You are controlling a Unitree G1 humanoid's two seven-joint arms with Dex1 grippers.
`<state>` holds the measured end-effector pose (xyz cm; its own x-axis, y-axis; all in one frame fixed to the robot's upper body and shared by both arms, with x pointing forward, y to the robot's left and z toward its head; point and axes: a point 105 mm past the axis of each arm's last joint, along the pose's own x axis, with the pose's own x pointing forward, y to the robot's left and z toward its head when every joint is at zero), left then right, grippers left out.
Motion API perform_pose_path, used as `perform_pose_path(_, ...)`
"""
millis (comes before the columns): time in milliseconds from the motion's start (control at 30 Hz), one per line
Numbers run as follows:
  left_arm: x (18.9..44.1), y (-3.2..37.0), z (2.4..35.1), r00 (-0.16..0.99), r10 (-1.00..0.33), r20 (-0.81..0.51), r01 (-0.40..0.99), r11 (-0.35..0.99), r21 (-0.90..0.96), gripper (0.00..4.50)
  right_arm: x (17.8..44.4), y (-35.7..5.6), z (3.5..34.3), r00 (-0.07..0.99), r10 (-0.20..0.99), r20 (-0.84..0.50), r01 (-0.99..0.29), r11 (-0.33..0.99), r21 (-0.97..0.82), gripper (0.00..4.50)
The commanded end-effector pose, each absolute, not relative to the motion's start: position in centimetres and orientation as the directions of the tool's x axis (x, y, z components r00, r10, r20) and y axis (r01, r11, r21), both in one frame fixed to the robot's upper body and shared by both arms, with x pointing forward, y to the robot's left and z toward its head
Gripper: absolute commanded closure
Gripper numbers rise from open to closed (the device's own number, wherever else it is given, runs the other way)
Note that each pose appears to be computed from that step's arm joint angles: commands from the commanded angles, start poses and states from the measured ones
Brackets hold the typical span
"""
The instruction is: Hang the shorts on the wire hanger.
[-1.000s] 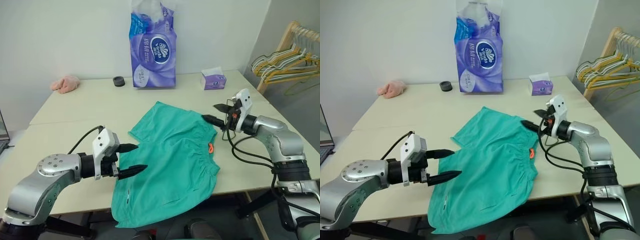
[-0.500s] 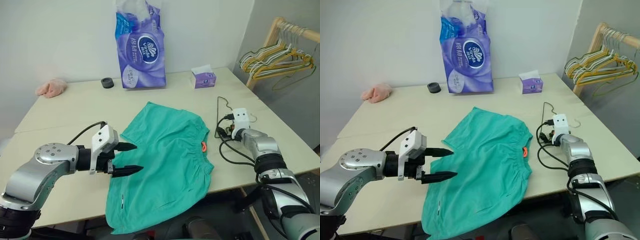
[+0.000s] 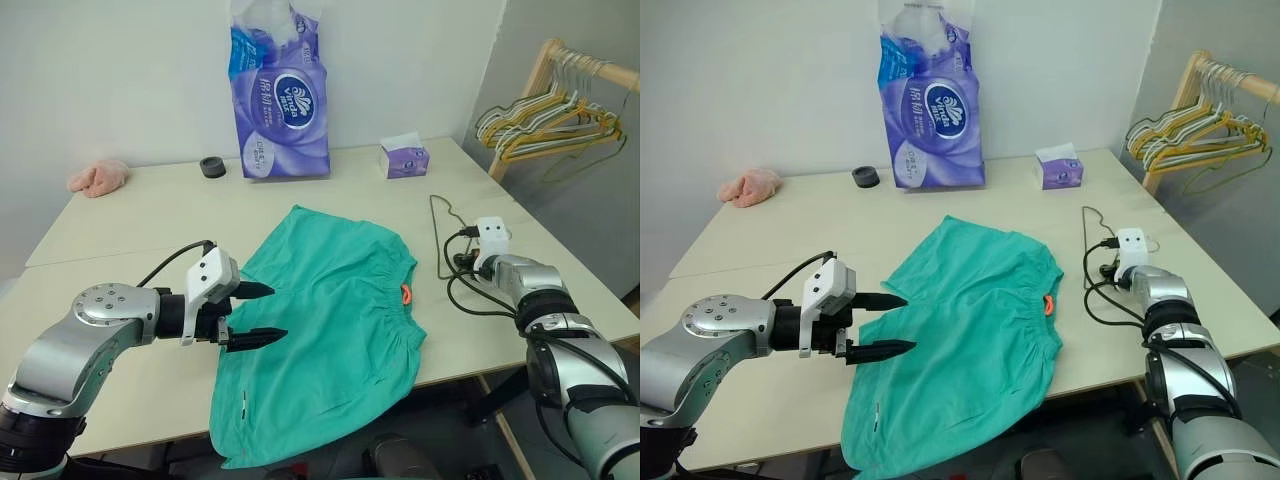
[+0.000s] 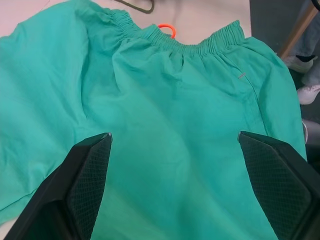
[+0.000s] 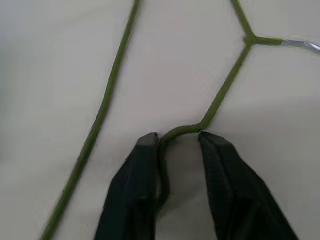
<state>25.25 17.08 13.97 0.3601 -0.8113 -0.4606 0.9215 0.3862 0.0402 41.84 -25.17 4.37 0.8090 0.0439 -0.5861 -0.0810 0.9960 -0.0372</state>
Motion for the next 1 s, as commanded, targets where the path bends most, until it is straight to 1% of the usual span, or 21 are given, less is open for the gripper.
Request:
perform_pose_path(33,25.5,16.7,14.6,0.373,-0.814,-0.445,0.923,0.375,0.088,0.24,39.8,-27.5,1.6,0.743,-0.041,-0.668,-0.027,0.995,-0.092,4.39)
perform_pose_path(67,25.5,16.7,14.6,0.375,-0.813,-0.446,0.922,0.376,0.09,0.24,39.8,-27.8,1.7,0.749,-0.048,-0.661,-0.037,0.993,-0.114,4.45)
perform_pose_path(200,25.8,16.9,14.5,0.393,-0.805,-0.443,0.915,0.391,0.102,0.24,40.2,-28.6,2.9,0.779,-0.044,-0.626,-0.141,0.96,-0.243,4.45)
perform_pose_path(333,26.4,17.0,14.8,0.427,-0.8,-0.421,0.901,0.416,0.123,0.24,40.7,-29.1,4.1,0.811,-0.03,-0.585,-0.155,0.952,-0.264,4.45)
perform_pose_path(367,26.8,17.1,14.9,0.447,-0.796,-0.407,0.892,0.433,0.132,0.24,40.9,-29.0,4.6,0.826,-0.019,-0.564,-0.175,0.941,-0.288,4.45)
perform_pose_path(467,27.9,17.4,15.3,0.508,-0.779,-0.367,0.859,0.49,0.15,0.24,41.7,-28.0,6.2,0.863,0.046,-0.503,-0.249,0.905,-0.346,4.45)
perform_pose_path(533,28.9,17.9,15.9,0.571,-0.754,-0.324,0.819,0.552,0.157,0.24,42.3,-26.8,7.7,0.889,0.114,-0.443,-0.31,0.861,-0.402,4.45)
perform_pose_path(633,30.3,18.8,17.0,0.643,-0.721,-0.258,0.764,0.625,0.158,0.24,42.7,-24.8,10.1,0.911,0.216,-0.352,-0.383,0.763,-0.521,4.45)
perform_pose_path(667,30.9,19.3,17.4,0.674,-0.701,-0.235,0.737,0.659,0.149,0.24,42.7,-24.1,10.9,0.913,0.246,-0.324,-0.396,0.726,-0.562,4.45)
perform_pose_path(700,31.6,20.0,17.9,0.702,-0.68,-0.211,0.71,0.693,0.129,0.12,42.7,-23.0,11.9,0.911,0.295,-0.289,-0.413,0.664,-0.624,4.48)
perform_pose_path(733,32.2,20.7,18.5,0.726,-0.664,-0.182,0.685,0.723,0.092,0.12,42.5,-21.7,12.9,0.902,0.349,-0.253,-0.419,0.568,-0.709,4.48)
perform_pose_path(800,32.9,21.5,19.6,0.746,-0.651,-0.142,0.659,0.752,0.019,0.12,41.9,-19.2,14.1,0.867,0.45,-0.213,-0.412,0.41,-0.814,4.48)
perform_pose_path(833,32.9,21.7,19.8,0.738,-0.661,-0.137,0.665,0.747,-0.026,0.12,41.5,-18.0,14.5,0.843,0.499,-0.201,-0.393,0.315,-0.864,4.48)
perform_pose_path(933,32.4,21.8,19.6,0.689,-0.706,-0.164,0.696,0.707,-0.124,0.12,40.0,-14.9,15.0,0.754,0.627,-0.196,-0.318,0.086,-0.944,4.48)
perform_pose_path(1000,31.3,21.6,19.1,0.623,-0.753,-0.212,0.735,0.656,-0.171,0.12,39.1,-13.1,15.3,0.687,0.699,-0.199,-0.262,-0.018,-0.965,4.48)
